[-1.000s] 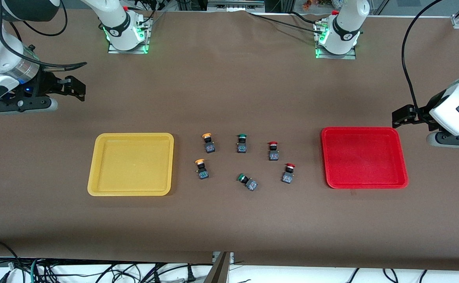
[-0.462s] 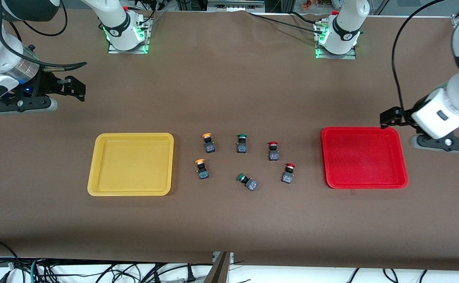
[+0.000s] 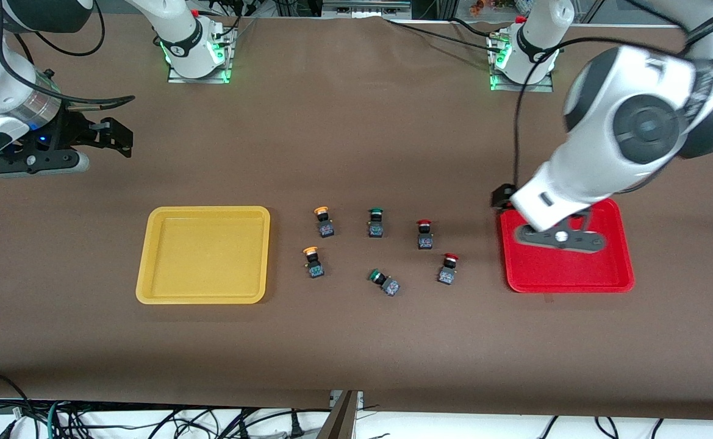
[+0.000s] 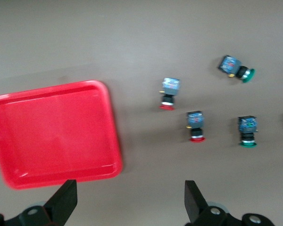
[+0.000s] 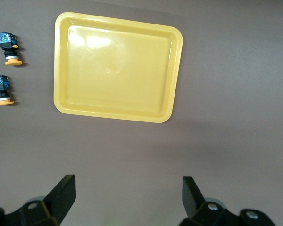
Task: Place red and yellow buttons in trays
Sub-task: 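Move the left gripper from the red tray toward the red-capped buttons, then lower the left gripper and grasp a red-capped button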
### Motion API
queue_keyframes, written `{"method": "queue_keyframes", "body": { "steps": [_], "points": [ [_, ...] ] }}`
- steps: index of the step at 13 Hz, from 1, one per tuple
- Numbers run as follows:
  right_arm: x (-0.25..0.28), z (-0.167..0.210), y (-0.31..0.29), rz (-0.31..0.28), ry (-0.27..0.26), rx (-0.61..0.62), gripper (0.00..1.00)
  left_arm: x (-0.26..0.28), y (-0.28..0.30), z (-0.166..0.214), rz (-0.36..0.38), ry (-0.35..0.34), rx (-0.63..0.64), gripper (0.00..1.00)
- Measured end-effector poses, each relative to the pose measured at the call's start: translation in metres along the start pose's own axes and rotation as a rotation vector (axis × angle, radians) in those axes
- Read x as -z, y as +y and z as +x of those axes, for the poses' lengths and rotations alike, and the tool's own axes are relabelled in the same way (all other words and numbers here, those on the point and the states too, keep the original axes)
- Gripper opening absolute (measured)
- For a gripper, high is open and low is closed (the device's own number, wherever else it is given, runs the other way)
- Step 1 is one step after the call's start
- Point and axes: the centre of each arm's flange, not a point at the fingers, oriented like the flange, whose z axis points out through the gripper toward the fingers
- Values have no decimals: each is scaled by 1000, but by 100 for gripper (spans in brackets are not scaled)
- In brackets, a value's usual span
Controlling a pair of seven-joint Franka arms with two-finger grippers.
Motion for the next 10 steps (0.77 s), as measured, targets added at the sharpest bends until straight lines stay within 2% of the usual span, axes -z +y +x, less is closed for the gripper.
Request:
{"method": "queue_keyframes", "body": {
  "steps": [3, 5, 10],
  "points": [
    [0, 0, 0, 0, 1, 0, 100, -67, 57, 19, -7, -23, -54, 100],
    [0, 0, 0, 0, 1, 0, 100, -121, 86, 32, -18, -26, -36, 100],
    [1, 0, 0, 0, 2, 0, 100, -233, 107, 48, -53, -5, -7, 100]
  ]
}}
